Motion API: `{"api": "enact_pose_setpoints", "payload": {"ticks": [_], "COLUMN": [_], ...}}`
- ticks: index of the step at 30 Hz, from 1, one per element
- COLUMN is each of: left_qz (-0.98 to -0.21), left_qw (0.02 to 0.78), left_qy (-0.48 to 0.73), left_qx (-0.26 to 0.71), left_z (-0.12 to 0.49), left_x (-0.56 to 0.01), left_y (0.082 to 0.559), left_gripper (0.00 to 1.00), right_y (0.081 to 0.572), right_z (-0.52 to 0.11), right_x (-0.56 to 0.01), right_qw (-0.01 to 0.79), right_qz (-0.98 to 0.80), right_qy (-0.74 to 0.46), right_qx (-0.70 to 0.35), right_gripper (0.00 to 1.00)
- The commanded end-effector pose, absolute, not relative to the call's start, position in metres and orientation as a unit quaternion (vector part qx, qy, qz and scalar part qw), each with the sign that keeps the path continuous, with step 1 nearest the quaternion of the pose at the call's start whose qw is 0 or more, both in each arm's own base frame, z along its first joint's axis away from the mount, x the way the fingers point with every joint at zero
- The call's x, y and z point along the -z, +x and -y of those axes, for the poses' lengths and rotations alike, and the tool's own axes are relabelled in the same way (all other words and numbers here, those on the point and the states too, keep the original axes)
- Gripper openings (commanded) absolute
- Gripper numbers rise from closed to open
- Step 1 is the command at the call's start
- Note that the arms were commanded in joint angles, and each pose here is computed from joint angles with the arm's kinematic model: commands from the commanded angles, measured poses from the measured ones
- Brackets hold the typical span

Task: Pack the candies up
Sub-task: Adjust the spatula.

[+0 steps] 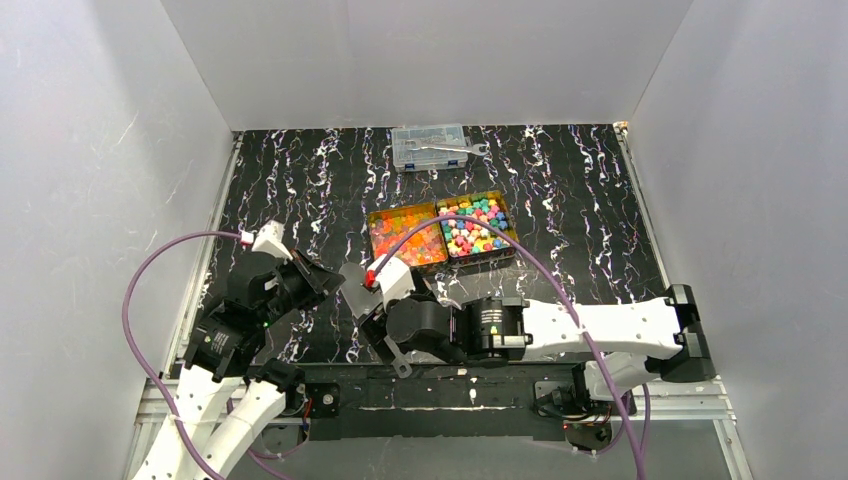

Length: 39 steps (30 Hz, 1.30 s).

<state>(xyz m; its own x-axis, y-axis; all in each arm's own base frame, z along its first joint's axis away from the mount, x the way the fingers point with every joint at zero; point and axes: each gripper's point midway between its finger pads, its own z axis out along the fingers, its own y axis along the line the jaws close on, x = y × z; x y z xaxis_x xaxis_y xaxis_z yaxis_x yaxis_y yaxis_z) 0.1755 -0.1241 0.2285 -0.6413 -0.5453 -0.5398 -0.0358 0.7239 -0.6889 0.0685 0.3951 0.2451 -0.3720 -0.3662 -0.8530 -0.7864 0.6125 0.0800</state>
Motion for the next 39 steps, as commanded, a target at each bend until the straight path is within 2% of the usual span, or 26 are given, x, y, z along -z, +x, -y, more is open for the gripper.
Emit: {"api": "enact_pose_setpoints", "payload": {"ticks": [1,10,18,30,33,35,36,39], "left_qz": [-0.837,-0.838,-0.837,-0.839,-0.845,-0.848,-0.849,-0.852], "left_qw": [0.387,0.364,0.346,0.339,0.336,0.337,0.337,0.342], "left_qy": [-0.206,-0.231,-0.246,-0.236,-0.223,-0.209,-0.202,-0.182], "left_qx": [0.328,0.335,0.345,0.355,0.352,0.353,0.353,0.352], "left_z": [0.119,0.121,0.123,0.125,0.125,0.126,0.127,0.127], "left_x": [-0.234,-0.234,-0.23,-0.23,-0.229,-0.229,-0.229,-0.231], "left_y": [0.174,0.17,0.165,0.156,0.152,0.15,0.15,0.147], "left_gripper": [0.0,0.0,0.0,0.0,0.0,0.0,0.03,0.3], "right_y": [0.076,0.078,0.082,0.087,0.088,0.087,0.087,0.087], "right_z": [-0.4,-0.407,-0.411,-0.403,-0.396,-0.391,-0.388,-0.377], "right_x": [-0.258,-0.24,-0.231,-0.233,-0.235,-0.236,-0.236,-0.238], "right_qw": [0.451,0.45,0.46,0.48,0.484,0.484,0.484,0.485], "right_qz": [-0.794,-0.802,-0.801,-0.791,-0.787,-0.785,-0.783,-0.78], "right_qy": [-0.332,-0.336,-0.335,-0.328,-0.33,-0.335,-0.338,-0.344], "right_qx": [-0.235,-0.202,-0.184,-0.193,-0.192,-0.194,-0.195,-0.193], "right_gripper": [0.9,0.84,0.68,0.18,0.09,0.06,0.05,0.02]}}
